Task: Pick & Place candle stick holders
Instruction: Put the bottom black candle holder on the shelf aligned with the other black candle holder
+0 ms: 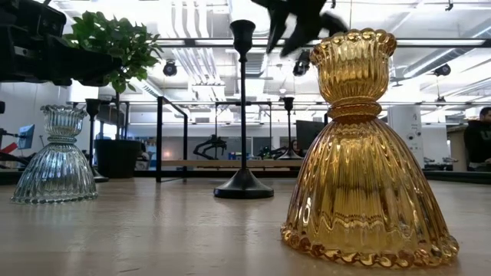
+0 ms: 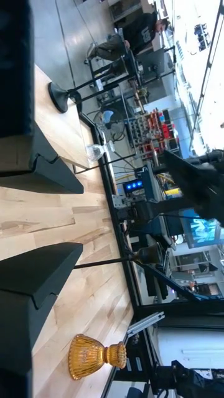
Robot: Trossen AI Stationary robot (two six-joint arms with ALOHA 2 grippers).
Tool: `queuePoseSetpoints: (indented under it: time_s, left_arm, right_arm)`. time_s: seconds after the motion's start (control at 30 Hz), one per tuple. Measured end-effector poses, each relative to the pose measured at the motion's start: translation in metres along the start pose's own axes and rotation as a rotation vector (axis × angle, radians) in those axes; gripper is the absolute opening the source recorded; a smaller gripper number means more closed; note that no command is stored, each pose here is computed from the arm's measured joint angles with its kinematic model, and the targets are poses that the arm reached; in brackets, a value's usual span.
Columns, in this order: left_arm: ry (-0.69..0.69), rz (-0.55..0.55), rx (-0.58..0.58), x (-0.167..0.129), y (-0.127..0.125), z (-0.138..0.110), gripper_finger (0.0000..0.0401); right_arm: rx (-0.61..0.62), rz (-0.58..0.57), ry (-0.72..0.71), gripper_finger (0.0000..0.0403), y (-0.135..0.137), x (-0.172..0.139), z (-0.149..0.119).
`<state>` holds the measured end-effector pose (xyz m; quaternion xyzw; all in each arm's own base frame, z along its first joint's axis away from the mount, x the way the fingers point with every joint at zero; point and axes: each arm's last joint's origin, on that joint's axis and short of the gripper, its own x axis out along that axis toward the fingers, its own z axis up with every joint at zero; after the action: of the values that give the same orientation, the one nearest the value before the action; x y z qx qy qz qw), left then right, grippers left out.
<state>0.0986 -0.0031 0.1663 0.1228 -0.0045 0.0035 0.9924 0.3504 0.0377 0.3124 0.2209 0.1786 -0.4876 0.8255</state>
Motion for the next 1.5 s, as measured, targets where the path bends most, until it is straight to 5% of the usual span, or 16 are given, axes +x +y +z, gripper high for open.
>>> queuePoseSetpoints:
  time_s: [0.17,0.43,0.63,0.8,1.2,1.5]
  left_arm:
    - [0.0,0.0,0.0,0.0,0.0,0.0,0.0143]
    - [0.0,0.0,0.0,0.0,0.0,0.0,0.0143]
    - [-0.001,0.001,0.0,0.0,0.0,0.0,0.0143]
    - [-0.001,0.001,0.0,0.0,0.0,0.0,0.0143]
    - [-0.001,0.002,0.0,0.0,0.0,0.0,0.0143]
    - [-0.001,0.001,0.0,0.0,0.0,0.0,0.0143]
  right_arm:
    - [-0.074,0.114,-0.033,0.0099,-0.003,-0.046,0.005]
    - [-0.363,0.279,0.005,0.0069,-0.012,-0.101,-0.005]
    - [-0.424,0.342,0.153,0.0059,-0.032,-0.145,-0.038]
    - [-0.48,0.373,0.09,0.0063,-0.05,-0.175,-0.074]
    - [-0.462,0.278,0.052,0.0122,-0.068,-0.138,-0.12]
    - [-0.435,0.343,0.022,0.0187,-0.055,-0.097,-0.149]
